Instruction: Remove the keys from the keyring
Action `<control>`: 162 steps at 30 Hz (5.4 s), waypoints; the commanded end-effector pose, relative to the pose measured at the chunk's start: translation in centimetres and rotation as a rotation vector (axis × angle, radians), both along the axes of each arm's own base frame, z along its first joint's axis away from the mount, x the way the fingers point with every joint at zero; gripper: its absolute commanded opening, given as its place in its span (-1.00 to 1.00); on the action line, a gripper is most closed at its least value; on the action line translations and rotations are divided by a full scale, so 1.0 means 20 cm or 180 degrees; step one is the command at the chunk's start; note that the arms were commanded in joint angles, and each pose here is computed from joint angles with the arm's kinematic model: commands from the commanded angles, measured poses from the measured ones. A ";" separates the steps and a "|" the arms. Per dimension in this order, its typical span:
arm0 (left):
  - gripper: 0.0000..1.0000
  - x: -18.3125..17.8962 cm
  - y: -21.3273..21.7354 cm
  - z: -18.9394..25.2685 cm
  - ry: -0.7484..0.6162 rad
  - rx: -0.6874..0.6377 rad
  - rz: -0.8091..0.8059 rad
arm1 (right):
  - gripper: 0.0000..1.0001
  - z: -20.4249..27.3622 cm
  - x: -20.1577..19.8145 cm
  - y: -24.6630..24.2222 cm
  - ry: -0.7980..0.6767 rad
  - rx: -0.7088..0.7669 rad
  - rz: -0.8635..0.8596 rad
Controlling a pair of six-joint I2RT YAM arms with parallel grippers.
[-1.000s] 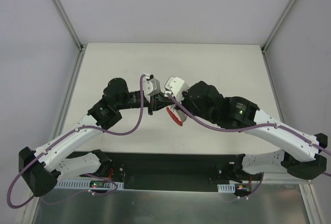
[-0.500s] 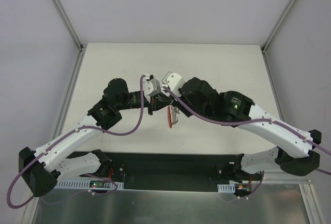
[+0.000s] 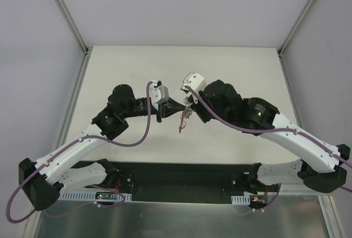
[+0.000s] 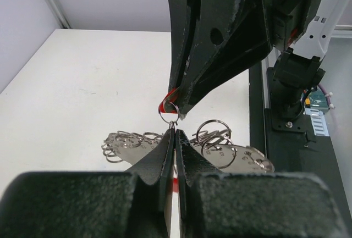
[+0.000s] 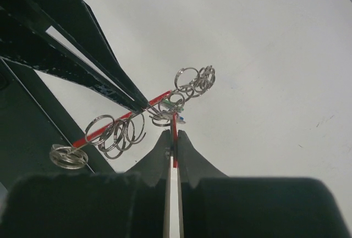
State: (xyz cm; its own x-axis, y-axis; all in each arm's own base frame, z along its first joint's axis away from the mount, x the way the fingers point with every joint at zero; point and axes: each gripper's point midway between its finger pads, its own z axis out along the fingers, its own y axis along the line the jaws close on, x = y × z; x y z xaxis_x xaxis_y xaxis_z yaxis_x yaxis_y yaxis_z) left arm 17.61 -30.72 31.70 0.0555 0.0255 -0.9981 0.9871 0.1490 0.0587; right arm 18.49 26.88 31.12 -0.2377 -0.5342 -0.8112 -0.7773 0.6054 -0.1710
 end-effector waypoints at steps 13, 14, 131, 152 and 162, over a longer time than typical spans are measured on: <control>-1.00 -0.08 0.02 0.08 -0.0267 -0.0146 -0.0182 | -0.98 0.10 0.06 -0.09 -0.0134 0.0445 -0.0266; -1.00 -0.08 0.02 0.09 -0.0269 -0.0157 -0.0177 | -0.98 0.11 0.06 -0.10 -0.0143 0.0462 -0.0270; -1.00 -0.14 -0.08 0.15 0.0484 -0.0489 -0.0518 | -0.98 0.20 -0.02 -0.11 -0.0595 0.0537 0.0185; -1.00 -0.20 -0.02 0.25 0.0117 -0.0793 -0.0587 | -0.98 0.07 -0.11 -0.04 -0.0413 0.0794 0.0504; -1.00 -0.18 -0.02 0.25 0.0087 -0.0806 -0.0507 | -0.98 0.07 -0.13 -0.03 -0.0396 0.0852 0.0564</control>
State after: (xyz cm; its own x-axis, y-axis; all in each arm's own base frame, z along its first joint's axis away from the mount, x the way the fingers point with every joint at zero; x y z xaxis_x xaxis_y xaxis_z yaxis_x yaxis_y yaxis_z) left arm 14.33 -31.60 33.92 -0.0976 -0.1459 -0.9845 0.9952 -0.0134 -0.0967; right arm 15.96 26.08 30.98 -0.0644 -0.3874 -0.9196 -0.8587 0.4911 -0.1468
